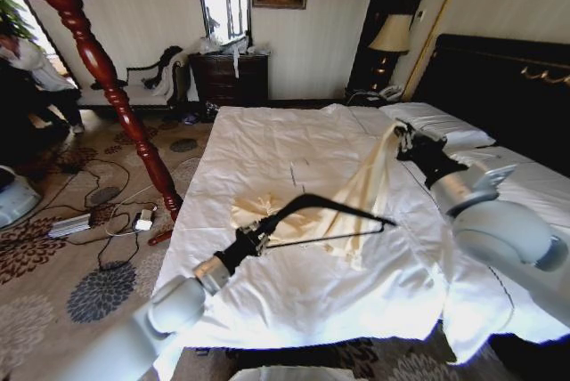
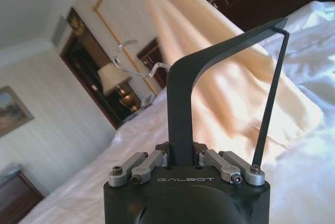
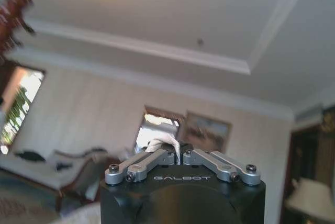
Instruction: Pick up the clothes from the bed and hang them on the clothes hanger.
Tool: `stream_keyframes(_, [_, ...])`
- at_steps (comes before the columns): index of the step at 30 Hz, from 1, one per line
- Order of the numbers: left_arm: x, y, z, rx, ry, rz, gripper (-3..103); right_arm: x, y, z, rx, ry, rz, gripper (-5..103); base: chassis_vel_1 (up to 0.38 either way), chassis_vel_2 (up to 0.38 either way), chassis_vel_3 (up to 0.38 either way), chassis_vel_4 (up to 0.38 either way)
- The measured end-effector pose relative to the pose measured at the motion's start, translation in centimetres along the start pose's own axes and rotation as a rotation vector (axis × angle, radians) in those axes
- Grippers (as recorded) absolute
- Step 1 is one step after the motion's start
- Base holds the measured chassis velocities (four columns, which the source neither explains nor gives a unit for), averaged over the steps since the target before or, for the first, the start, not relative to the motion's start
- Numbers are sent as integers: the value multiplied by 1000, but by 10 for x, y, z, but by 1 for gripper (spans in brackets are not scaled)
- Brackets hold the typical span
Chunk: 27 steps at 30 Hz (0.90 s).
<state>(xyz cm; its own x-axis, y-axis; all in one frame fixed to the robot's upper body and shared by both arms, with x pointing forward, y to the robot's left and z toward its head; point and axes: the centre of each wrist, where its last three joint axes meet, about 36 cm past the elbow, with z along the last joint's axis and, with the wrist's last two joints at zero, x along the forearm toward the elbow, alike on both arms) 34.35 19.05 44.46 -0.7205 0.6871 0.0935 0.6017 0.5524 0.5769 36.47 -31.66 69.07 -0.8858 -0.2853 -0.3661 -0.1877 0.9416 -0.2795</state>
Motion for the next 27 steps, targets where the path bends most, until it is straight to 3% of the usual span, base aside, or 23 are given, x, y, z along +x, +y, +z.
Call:
stream_keyframes(5, [-8, -18, 14, -1, 19, 57, 19, -8, -8, -15, -5, -93, -16, 2, 0, 0, 0, 0])
stream_keyframes(9, [-7, -21, 21, -34, 23, 56, 19, -10, -12, -19, -9, -116, -3, 2, 0, 0, 0, 0])
stream_keyframes(11, [-7, -19, 28, -65, 35, 20, 19, -11, -14, -21, -18, -129, 3, 2, 0, 0, 0, 0])
stream_keyframes(14, [-7, -18, 30, -69, 46, -12, 19, -11, -14, -22, -22, -134, 5, 2, 0, 0, 0, 0])
stream_keyframes(17, [-9, -7, 33, -102, 83, -125, 19, -10, -13, -21, -32, -138, 11, 2, 0, 0, 0, 0])
stream_keyframes(19, [-9, -4, 34, -105, 92, -161, 19, -10, -13, -20, -35, -137, 13, 2, 0, 0, 0, 0])
stream_keyframes(23, [-5, 3, 28, -73, 90, -225, 19, -8, -12, -16, -32, -117, 22, 2, 0, 0, 0, 0])
stream_keyframes(27, [4, 9, 20, -52, 80, -233, 19, -7, -12, -10, -34, -91, 41, 2, 0, 0, 0, 0])
